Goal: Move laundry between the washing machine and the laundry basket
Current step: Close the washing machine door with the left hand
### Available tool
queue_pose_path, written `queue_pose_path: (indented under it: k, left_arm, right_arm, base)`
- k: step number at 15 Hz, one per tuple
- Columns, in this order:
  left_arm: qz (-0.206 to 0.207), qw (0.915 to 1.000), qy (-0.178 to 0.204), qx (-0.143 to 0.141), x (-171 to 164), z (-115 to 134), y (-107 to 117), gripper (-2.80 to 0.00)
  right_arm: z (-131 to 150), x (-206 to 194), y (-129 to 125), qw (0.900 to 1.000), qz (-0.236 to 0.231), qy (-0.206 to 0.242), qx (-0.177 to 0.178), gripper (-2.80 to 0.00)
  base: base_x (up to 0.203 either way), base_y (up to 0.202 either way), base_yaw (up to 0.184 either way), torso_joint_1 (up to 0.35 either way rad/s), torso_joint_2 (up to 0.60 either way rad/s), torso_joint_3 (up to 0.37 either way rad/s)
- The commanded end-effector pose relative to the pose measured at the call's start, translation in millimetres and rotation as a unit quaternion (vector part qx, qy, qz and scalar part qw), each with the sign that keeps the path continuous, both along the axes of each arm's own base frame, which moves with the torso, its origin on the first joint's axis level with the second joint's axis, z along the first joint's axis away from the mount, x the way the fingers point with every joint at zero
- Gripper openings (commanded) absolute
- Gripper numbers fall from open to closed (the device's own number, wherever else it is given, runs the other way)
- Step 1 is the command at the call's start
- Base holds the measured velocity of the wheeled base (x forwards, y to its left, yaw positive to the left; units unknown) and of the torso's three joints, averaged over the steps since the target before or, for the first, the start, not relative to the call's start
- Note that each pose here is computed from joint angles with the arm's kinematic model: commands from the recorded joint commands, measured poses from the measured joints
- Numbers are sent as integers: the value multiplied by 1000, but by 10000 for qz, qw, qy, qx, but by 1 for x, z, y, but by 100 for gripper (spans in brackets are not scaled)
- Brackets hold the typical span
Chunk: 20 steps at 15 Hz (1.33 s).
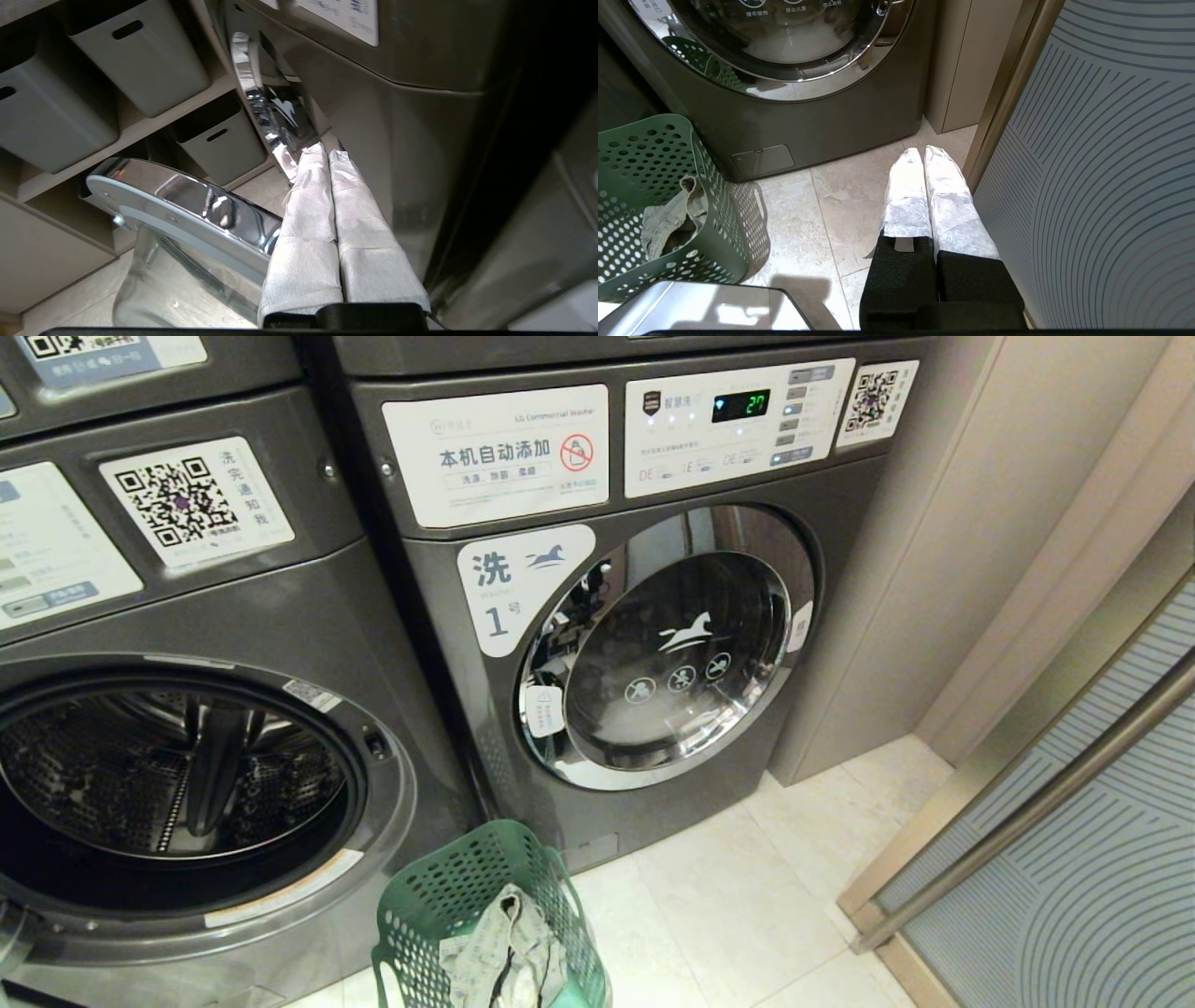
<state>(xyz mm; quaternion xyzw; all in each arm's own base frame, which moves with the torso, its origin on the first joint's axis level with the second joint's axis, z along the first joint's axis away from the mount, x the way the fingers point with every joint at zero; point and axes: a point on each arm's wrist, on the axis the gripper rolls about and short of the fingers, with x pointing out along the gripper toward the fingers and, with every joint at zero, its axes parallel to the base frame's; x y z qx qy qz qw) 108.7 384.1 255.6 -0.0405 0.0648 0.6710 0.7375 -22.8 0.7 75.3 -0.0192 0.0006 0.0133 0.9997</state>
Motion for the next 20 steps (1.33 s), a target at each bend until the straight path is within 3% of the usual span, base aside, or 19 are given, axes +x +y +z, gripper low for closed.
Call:
queue_pose_path:
  k: [1, 12, 15, 20]
  left_arm:
    - [88, 10000, -42, -21, 3, -10, 20, -280]
    - [616, 9980, -122, -90, 14, -40, 67, -280]
    - [837, 9954, 46, -459, 13, -44, 68, -280]
    - [871, 9915, 49, -965, 15, -52, 64, -280]
  right_arm:
    - [0, 0, 0, 10000, 5, 5, -5, -280]
    - [0, 0, 0, 10000, 5, -1, -7, -280]
    - [0, 0, 0, 10000, 5, -1, -7, -280]
    - [0, 0, 0, 10000, 5, 6, -4, -280]
  base:
    - [0, 0, 0, 0, 0, 0]
    - [0, 0, 0, 0, 0, 0]
    - [0, 0, 0, 0, 0, 0]
    - [0, 0, 0, 0, 0, 0]
